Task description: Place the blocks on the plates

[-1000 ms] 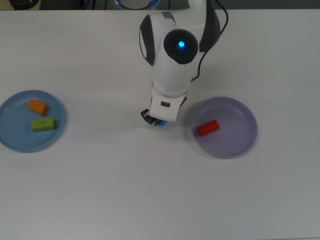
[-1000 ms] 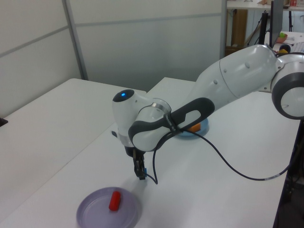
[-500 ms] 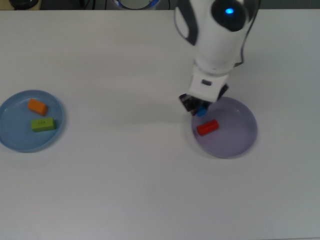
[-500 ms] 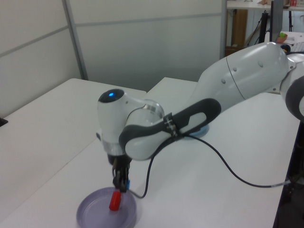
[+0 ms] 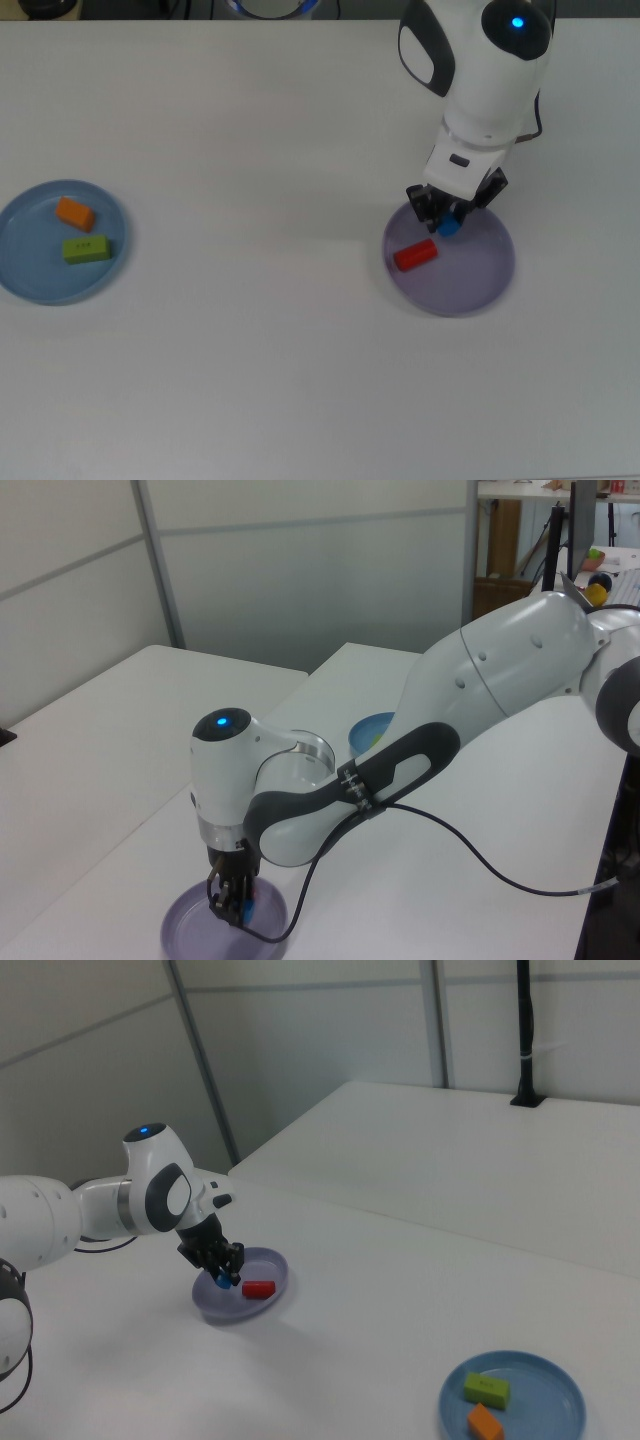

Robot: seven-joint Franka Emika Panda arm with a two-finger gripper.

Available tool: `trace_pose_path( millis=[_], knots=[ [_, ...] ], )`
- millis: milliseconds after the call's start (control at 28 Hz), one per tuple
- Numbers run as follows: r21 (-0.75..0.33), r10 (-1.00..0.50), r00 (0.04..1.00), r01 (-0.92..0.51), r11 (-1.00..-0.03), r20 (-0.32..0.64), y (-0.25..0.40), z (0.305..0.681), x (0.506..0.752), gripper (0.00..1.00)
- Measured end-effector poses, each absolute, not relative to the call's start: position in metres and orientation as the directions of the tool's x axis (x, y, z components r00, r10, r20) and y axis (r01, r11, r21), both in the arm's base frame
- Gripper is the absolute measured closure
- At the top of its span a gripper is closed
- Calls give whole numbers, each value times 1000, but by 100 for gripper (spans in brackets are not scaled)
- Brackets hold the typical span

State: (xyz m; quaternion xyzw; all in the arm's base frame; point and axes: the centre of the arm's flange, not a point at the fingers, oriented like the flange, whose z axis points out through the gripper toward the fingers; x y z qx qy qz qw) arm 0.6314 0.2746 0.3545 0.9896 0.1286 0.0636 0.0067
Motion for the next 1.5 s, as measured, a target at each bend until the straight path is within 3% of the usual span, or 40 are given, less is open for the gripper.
trace_pose_path(
  millis=[71, 286, 571, 786, 1107, 1500],
  knots=[
    [33, 258, 958, 256, -966, 125, 274, 349, 633, 56],
    [40, 264, 956, 261, -964, 125, 274, 341, 634, 29],
    [47, 246, 962, 242, -969, 119, 269, 352, 635, 2],
    [86, 137, 989, 132, -988, 56, 229, 395, 635, 0],
    [138, -59, 998, -56, -989, -18, 112, 487, 619, 0],
    [98, -135, 990, -131, -987, -42, 37, 533, 594, 0]
  ],
)
